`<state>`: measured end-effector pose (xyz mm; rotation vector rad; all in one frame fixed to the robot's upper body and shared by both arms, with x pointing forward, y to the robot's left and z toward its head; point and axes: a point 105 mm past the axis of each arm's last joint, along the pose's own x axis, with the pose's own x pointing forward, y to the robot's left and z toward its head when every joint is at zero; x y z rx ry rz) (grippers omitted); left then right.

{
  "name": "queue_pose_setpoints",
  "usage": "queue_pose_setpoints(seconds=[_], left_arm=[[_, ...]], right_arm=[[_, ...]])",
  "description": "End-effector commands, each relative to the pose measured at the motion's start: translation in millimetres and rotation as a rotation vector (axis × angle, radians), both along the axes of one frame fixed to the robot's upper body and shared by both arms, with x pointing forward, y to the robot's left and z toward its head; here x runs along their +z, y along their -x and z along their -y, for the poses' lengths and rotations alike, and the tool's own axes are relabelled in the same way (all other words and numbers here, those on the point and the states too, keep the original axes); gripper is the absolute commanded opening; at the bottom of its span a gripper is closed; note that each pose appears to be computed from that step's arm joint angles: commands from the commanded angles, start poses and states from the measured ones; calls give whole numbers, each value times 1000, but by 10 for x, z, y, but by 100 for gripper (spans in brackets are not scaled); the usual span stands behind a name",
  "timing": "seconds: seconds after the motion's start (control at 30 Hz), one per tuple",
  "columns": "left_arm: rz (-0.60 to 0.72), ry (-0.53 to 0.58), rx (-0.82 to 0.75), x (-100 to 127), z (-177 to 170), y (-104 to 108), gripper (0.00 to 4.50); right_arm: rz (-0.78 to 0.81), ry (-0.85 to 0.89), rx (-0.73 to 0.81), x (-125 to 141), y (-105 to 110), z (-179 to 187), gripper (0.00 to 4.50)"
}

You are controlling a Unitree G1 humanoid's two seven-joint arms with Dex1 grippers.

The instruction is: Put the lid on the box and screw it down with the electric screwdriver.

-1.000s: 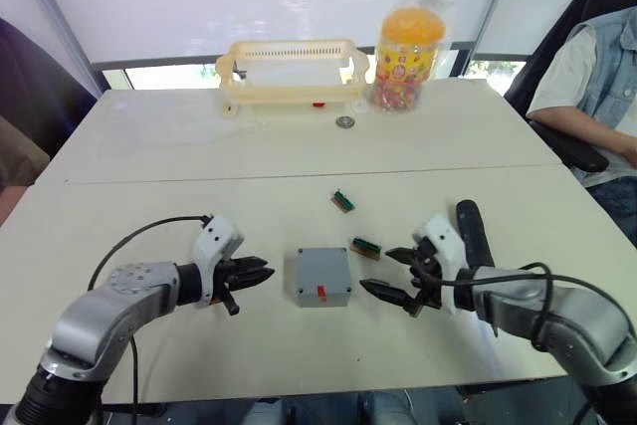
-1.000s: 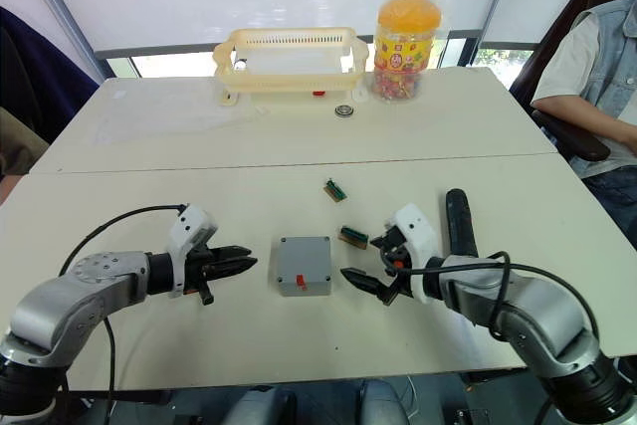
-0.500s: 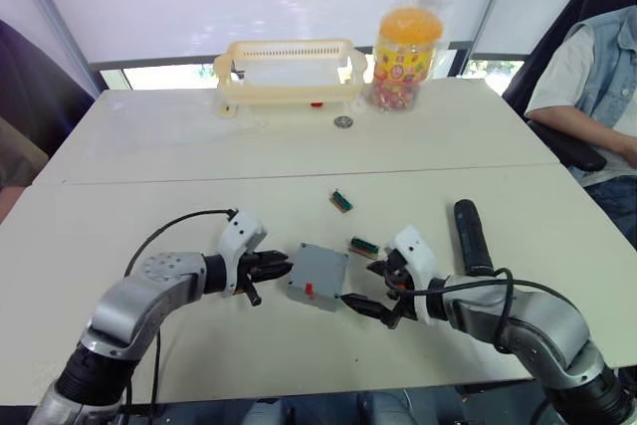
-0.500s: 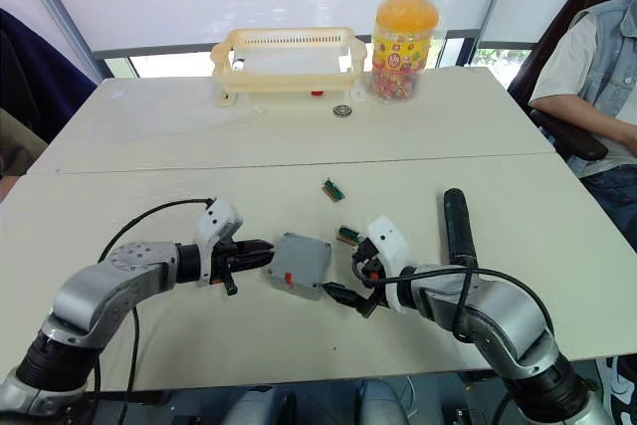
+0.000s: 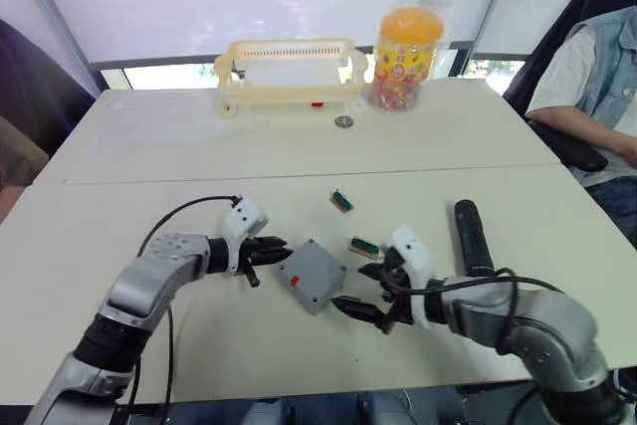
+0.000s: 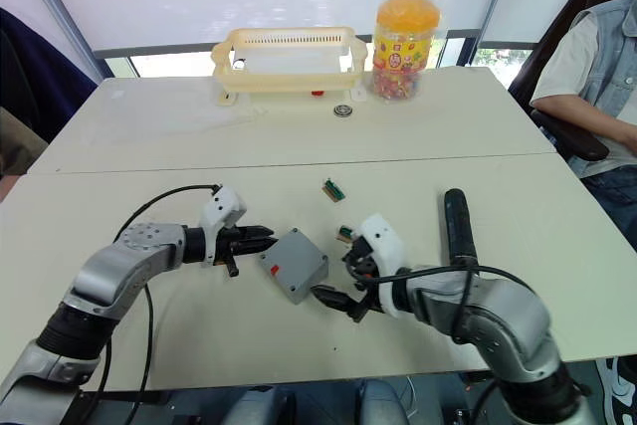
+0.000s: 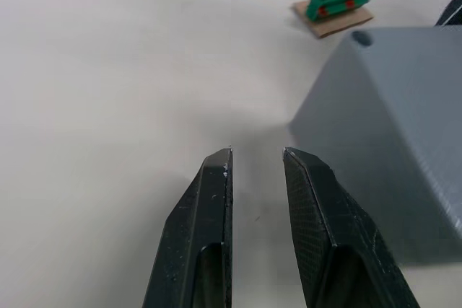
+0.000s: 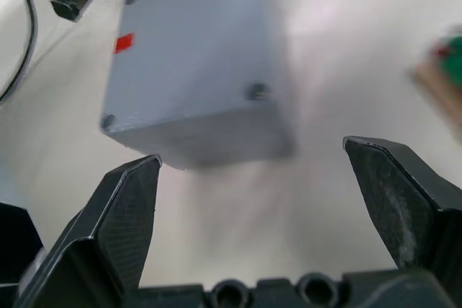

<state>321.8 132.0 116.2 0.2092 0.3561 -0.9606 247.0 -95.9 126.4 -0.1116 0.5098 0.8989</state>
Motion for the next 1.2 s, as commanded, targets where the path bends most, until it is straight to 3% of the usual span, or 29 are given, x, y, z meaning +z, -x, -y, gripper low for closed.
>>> queue_pose_setpoints(seconds=[0.03, 0.23, 0.43, 0.8, 1.2], left_arm=[[-2, 56, 61, 136, -187, 87, 107], [-124, 130, 15, 111, -219, 609, 107], [-171, 129, 9, 48, -172, 823, 107], [-130, 123, 83, -61, -86, 655, 107], [-46, 112, 97, 6, 5, 351, 107]], right_arm=[[68, -56, 22, 213, 25, 121, 443], [75, -172, 87, 317, 20, 29, 443], [60, -189, 134, 214, -28, -125, 443], [66, -177, 176, 33, -139, -236, 443], [25, -244, 266, 44, 64, -471, 443]])
